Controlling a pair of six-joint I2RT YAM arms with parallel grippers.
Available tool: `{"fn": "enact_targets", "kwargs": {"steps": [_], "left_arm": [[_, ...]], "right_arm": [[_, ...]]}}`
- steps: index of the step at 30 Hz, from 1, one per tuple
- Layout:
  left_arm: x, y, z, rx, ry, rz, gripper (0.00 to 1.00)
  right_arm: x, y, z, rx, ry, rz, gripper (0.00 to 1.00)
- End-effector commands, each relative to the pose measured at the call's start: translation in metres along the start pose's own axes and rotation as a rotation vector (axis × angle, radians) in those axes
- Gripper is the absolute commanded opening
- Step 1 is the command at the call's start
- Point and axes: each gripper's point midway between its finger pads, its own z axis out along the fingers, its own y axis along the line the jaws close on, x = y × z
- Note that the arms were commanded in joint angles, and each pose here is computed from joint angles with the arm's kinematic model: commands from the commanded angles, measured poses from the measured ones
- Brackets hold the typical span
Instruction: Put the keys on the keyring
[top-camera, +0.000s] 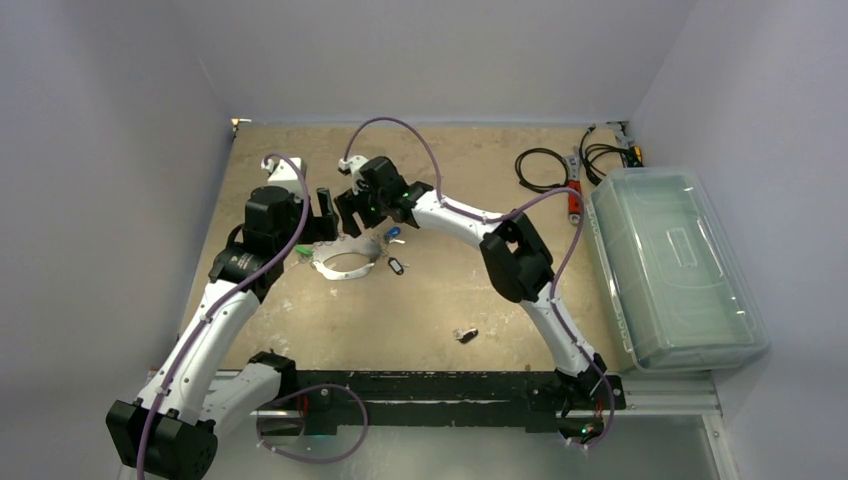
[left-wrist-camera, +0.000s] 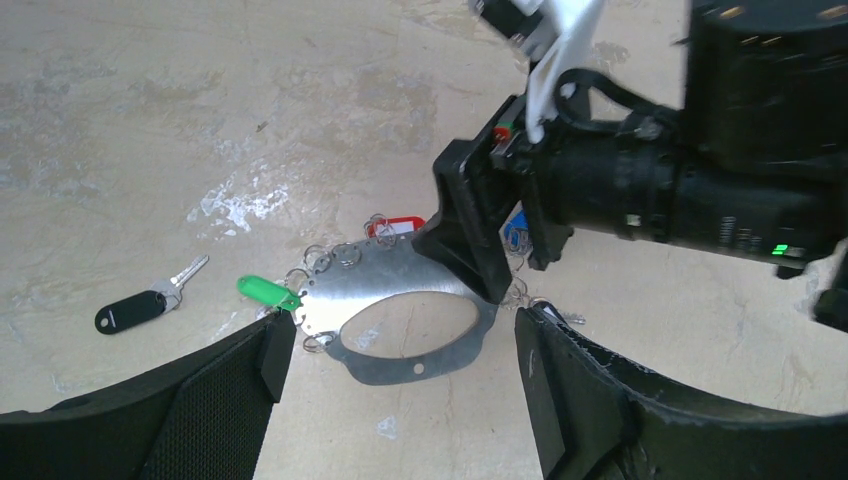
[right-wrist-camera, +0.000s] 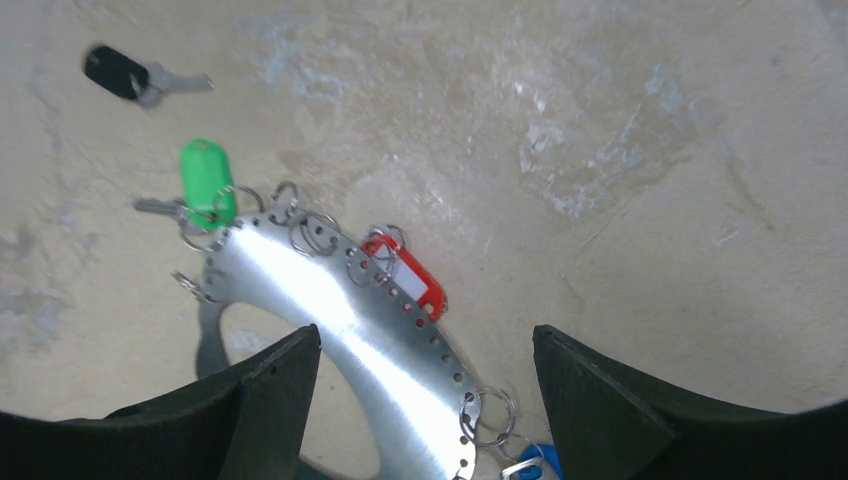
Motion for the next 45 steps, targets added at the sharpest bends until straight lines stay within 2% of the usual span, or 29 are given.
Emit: {"fn": "enact_targets", "kwargs": {"steps": [1,7,9,13,18,20,27,30,35,39,45], "left_arm": [[-0.012,0.001,-0.002,-0.007,-0.035,-0.007,0.82],[-0.012,0.003,-0.002,-0.015,-0.036,-0.007,0.82],[-0.013,0.002,-0.002,-0.013,-0.037,-0.008,0.82],[-0.012,0.002,-0.002,-0.012,-0.034,-0.009,0.82],[-0.012,0.002,-0.002,-0.012,-0.034,-0.01,0.82],[-0.013,0.002,-0.002,-0.009,-0.036,-0.01,0.82],[-0.012,0.003,-0.002,-0.014,-0.034,-0.01,0.82],[-0.012,0.003,-0.001,-0.017,-0.033,-0.01,0.82],[-0.009,0.005,0.002,-0.03,-0.027,-0.016,0.82],[-0.012,0.01,0.0,-0.059,-0.035,-0.022,0.81],[-0.021,0.024,-0.01,-0.131,-0.09,-0.043,0.79]], "right_arm": [[0.002,0.001,0.012,-0.048,0.007,-0.074,0.82],[0.032,0.017,0.003,-0.158,0.054,-0.072,0.77],[0.034,0.021,-0.003,-0.177,0.028,-0.054,0.71],[0.057,0.032,-0.013,-0.232,0.068,-0.022,0.6],[0.093,0.058,-0.027,-0.306,0.112,0.082,0.56],[0.107,0.076,-0.037,-0.34,0.133,0.118,0.54],[0.102,0.17,-0.092,-0.604,0.091,0.193,0.54],[0.086,0.167,-0.105,-0.572,0.045,0.178,0.61],[0.054,0.102,-0.104,-0.233,-0.047,0.139,0.67],[0.036,0.077,-0.101,-0.098,-0.079,0.093,0.66],[0.022,0.07,-0.08,-0.041,-0.065,0.082,0.59]]}}
